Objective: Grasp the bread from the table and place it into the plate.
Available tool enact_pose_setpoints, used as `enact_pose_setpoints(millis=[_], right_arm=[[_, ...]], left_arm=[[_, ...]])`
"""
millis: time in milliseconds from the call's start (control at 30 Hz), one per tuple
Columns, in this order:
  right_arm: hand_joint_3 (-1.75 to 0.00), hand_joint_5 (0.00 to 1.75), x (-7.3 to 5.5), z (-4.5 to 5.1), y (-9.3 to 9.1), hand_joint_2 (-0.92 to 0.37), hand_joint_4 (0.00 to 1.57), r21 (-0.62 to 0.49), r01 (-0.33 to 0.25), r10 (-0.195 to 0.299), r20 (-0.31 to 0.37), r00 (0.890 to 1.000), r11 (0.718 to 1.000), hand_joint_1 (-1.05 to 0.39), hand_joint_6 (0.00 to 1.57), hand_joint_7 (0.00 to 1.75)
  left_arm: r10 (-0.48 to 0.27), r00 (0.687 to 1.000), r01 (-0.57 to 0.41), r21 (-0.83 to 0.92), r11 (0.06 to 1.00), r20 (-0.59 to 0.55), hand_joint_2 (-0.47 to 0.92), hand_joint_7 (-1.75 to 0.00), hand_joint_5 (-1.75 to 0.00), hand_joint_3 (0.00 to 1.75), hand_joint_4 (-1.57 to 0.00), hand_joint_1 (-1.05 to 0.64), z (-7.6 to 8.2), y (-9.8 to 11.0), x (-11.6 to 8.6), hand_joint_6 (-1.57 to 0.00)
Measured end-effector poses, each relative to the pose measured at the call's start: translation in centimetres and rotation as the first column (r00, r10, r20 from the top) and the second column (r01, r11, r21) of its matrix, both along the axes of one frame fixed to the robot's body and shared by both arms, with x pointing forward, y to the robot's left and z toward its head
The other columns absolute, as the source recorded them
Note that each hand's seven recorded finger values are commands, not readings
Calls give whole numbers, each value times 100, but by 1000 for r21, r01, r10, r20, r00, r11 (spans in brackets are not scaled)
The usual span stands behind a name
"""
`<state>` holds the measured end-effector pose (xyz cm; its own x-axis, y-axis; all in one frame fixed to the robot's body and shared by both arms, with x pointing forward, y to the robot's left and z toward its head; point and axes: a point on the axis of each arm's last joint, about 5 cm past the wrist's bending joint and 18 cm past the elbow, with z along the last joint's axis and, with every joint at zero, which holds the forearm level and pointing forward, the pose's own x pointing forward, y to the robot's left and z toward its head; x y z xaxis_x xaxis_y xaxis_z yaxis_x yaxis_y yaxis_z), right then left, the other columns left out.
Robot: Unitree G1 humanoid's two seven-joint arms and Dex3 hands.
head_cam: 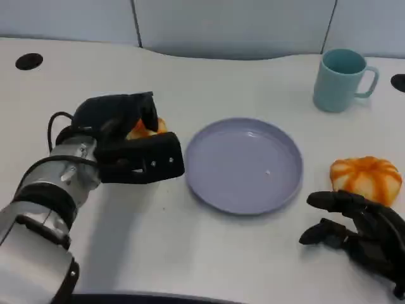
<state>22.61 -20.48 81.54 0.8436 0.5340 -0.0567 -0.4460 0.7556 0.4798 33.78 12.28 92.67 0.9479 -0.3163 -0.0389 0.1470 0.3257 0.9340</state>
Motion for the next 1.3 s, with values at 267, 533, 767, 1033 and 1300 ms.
enact_pose_setpoints(millis=[267, 533, 767, 1033, 1300], right_arm=[[-4, 105, 2, 2, 3, -92, 73, 1, -1, 1, 0, 1000, 1000, -38, 85, 46], [-5, 105, 1, 3, 2, -92, 72, 0, 2, -2, -1, 1000, 1000, -37, 85, 47], [-3, 105, 7, -1, 49, -92, 73, 11, 5, -5, -4, 1000, 1000, -38, 85, 47], [-4, 105, 13, 11, 53, -92, 71, 11, 5, -5, -9, 1000, 1000, -39, 84, 47], [-8, 122, 12, 12, 59, -92, 58, 16, -8, 8, -12, 1000, 1000, -41, 73, 63]], left_arm=[[-9, 1000, 9, 0, 1000, 29, 75, -175, -175, 76, -81, -22, 75, -32, 34, -61], [-98, 983, 102, -18, 995, 155, 56, -175, -175, 106, -84, -19, 140, -177, 31, -63], [-264, 923, 283, -29, 959, 279, 51, -175, -175, 118, -90, -20, 371, -559, 41, -65], [-313, 909, 334, -30, 942, 273, 48, -175, -175, 126, -92, -22, 344, -684, -4, -67], [-388, 883, 408, -22, 913, 264, 51, -175, -175, 126, -97, -26, 306, -866, -77, -71]])
